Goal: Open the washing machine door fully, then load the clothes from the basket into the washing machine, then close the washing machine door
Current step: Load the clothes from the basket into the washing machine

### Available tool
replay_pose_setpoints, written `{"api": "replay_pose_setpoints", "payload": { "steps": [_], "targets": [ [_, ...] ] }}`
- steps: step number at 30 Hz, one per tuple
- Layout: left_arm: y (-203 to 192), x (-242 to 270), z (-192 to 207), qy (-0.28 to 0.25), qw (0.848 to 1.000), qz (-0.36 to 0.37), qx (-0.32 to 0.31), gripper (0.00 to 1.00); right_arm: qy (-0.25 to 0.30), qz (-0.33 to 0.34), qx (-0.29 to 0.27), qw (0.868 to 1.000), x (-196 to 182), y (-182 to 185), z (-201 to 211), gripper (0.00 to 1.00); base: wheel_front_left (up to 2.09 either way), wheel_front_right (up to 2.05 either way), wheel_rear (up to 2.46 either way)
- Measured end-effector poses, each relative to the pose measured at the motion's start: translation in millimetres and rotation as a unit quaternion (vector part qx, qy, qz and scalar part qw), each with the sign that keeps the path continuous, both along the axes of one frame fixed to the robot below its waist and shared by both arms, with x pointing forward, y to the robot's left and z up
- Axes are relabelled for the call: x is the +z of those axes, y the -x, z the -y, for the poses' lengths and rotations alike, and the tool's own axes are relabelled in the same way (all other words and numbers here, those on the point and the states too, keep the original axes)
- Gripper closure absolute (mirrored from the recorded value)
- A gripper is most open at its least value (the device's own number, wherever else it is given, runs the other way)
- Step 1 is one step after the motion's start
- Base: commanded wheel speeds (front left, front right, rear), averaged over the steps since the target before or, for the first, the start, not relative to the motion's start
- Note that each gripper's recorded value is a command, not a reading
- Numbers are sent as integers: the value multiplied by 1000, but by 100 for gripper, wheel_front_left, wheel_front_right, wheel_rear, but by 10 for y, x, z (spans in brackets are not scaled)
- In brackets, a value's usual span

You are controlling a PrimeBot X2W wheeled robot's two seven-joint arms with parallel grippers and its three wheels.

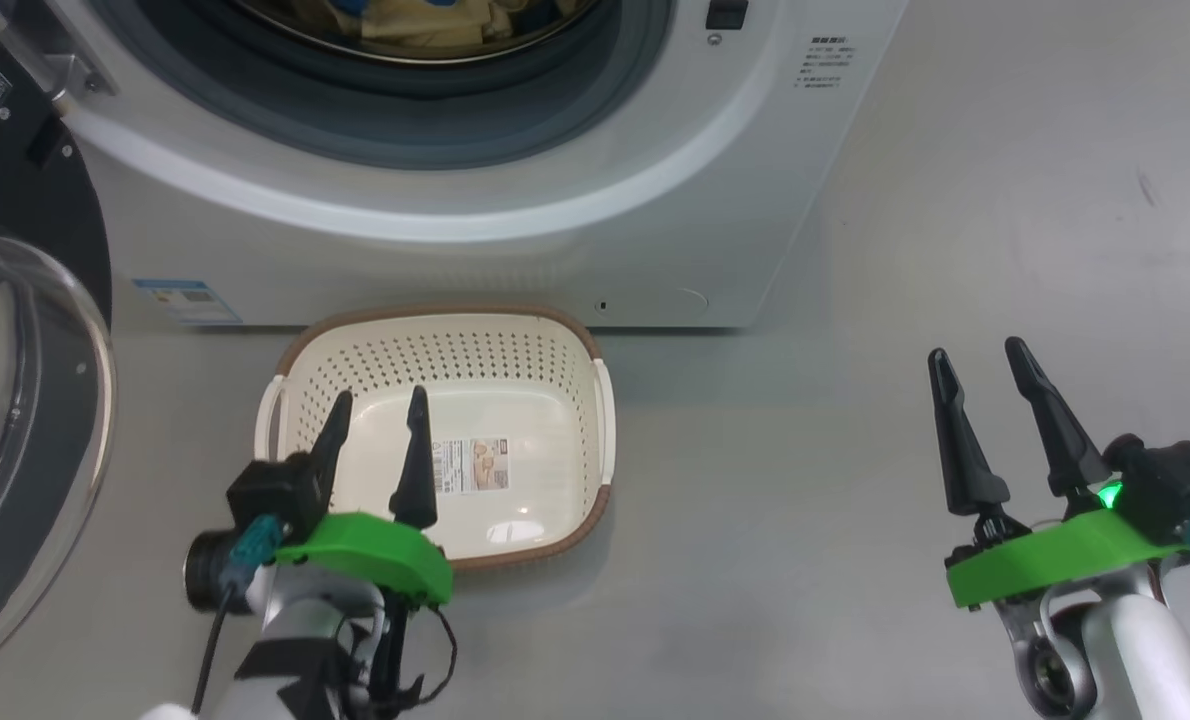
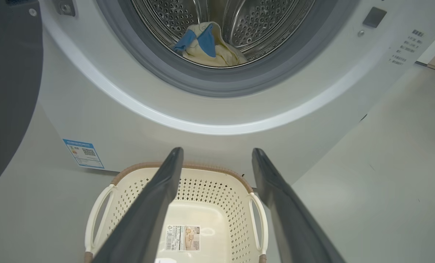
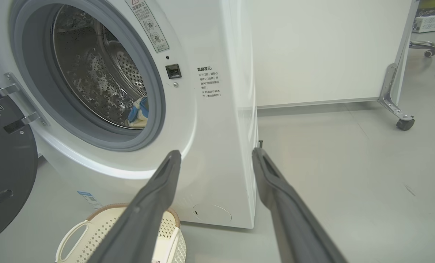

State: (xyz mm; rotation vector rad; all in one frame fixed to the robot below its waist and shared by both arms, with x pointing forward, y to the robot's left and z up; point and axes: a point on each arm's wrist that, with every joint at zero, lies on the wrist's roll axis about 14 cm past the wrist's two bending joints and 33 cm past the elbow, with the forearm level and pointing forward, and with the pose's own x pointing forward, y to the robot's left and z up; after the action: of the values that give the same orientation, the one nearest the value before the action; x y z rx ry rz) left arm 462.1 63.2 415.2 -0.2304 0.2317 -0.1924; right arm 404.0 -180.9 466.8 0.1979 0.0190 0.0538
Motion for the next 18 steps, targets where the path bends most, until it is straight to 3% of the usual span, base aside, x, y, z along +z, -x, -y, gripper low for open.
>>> {"api": "replay_pose_setpoints", "payload": {
  "steps": [10,18],
  "targets": [
    [520,195,-669,6,995,23,100,0,0,11,3,1000,125,288,-16,0,0,0,0],
    [853,268,-899,1,990,28,140,0,10,15,2,1000,171,461,13,0,0,0,0]
  ]
}}
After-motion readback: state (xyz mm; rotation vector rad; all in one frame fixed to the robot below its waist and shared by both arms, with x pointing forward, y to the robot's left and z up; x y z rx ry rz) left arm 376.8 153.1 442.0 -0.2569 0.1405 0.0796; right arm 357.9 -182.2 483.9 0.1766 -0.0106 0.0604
